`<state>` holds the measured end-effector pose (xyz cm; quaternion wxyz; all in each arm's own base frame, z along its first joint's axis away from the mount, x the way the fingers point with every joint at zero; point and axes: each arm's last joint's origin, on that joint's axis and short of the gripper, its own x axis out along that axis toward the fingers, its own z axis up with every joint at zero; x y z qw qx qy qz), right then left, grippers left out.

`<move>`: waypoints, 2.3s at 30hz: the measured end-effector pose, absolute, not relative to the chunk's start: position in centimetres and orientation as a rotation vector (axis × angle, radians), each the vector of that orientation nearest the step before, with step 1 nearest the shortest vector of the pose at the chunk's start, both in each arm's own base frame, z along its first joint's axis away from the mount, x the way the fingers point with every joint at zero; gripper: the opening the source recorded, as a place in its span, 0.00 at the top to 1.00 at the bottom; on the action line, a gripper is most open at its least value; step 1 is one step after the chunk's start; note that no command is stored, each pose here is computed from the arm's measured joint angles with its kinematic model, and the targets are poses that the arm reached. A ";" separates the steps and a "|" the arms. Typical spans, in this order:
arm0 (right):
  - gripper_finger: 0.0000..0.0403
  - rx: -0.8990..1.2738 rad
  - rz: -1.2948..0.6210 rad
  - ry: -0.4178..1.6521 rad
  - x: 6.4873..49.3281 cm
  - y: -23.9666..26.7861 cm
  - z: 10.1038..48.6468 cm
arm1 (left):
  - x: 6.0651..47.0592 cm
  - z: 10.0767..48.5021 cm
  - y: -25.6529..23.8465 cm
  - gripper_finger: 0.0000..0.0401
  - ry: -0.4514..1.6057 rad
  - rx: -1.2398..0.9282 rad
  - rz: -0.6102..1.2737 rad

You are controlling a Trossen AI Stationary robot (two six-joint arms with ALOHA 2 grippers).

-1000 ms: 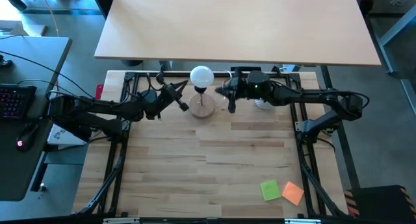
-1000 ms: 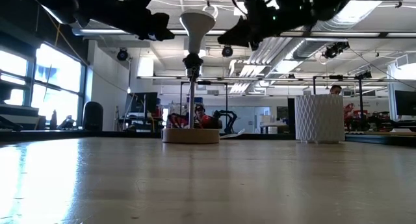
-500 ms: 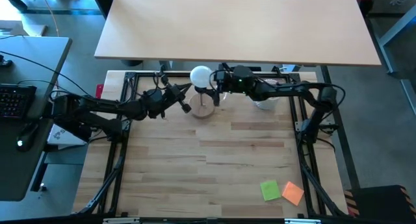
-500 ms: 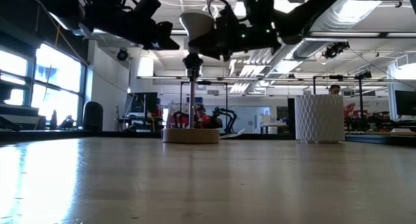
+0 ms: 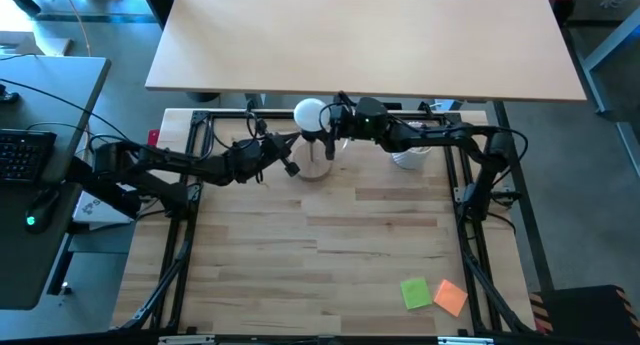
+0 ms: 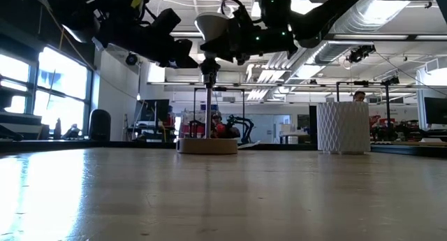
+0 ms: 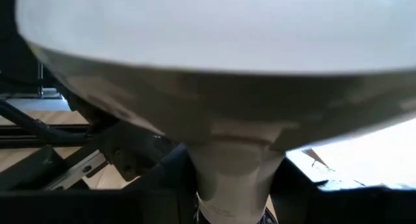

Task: Screw lightbulb
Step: Insert the lightbulb into the lamp

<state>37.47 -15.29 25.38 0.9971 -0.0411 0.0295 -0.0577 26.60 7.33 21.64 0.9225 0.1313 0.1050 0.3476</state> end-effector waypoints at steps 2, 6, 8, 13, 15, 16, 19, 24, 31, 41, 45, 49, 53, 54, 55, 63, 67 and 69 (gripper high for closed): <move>0.67 -0.068 -0.117 0.058 37.4 -15.3 25.5 | 26.7 21.5 7.3 1.00 0.214 0.269 0.696; 0.67 -0.036 -0.118 0.061 37.4 -15.3 25.8 | 26.8 21.4 7.3 1.00 0.214 0.269 0.687; 0.67 -0.025 -0.116 0.073 37.6 -15.3 26.2 | 26.8 21.4 7.3 1.00 0.211 0.268 0.685; 0.67 0.013 -0.116 0.122 38.3 -15.0 27.5 | 26.9 21.4 7.3 1.00 0.208 0.275 0.672; 0.67 0.029 -0.135 0.166 38.6 -14.9 28.1 | 26.9 21.4 7.2 1.00 0.208 0.274 0.657; 0.67 0.034 -0.155 0.182 38.7 -14.8 28.3 | 26.9 21.4 7.2 1.00 0.208 0.274 0.654; 0.67 -0.028 -0.184 0.197 39.1 -13.9 28.5 | 26.9 21.4 7.0 1.00 0.217 0.282 0.649; 0.67 -0.099 -0.182 0.146 39.4 -11.6 29.5 | 26.9 20.5 6.2 1.00 0.282 0.328 0.621; 0.67 -0.128 -0.193 0.117 37.7 -9.3 30.7 | 26.5 19.2 5.2 1.00 0.349 0.321 0.597; 0.67 -0.152 -0.298 0.088 33.2 -10.0 32.7 | 26.6 19.4 4.8 1.00 0.322 0.304 0.588; 0.67 -0.139 -0.298 0.127 30.9 -9.3 31.9 | 26.8 19.2 5.7 0.97 0.294 0.272 0.523; 0.67 -0.088 -0.271 0.123 28.6 -7.4 30.8 | 27.7 18.2 7.6 0.85 0.264 0.249 0.470; 0.67 -0.061 -0.292 0.138 27.1 -5.6 28.6 | 30.0 16.7 9.8 0.68 0.265 0.233 0.411; 0.67 -0.059 -0.300 0.115 26.8 -5.2 28.5 | 30.9 16.4 10.5 0.65 0.277 0.229 0.413; 0.67 -0.059 -0.305 0.100 26.5 -4.8 28.3 | 31.6 16.1 11.1 0.61 0.284 0.226 0.425; 0.67 -0.074 -0.303 0.086 26.3 -3.3 27.9 | 36.3 15.6 16.0 0.50 0.258 0.094 0.480; 0.67 -0.083 -0.299 0.092 26.3 -3.1 27.9 | 37.7 15.6 16.8 0.54 0.278 0.059 0.407; 0.67 -0.081 -0.301 0.084 26.3 -3.1 28.0 | 38.1 15.8 17.1 0.58 0.284 0.052 0.416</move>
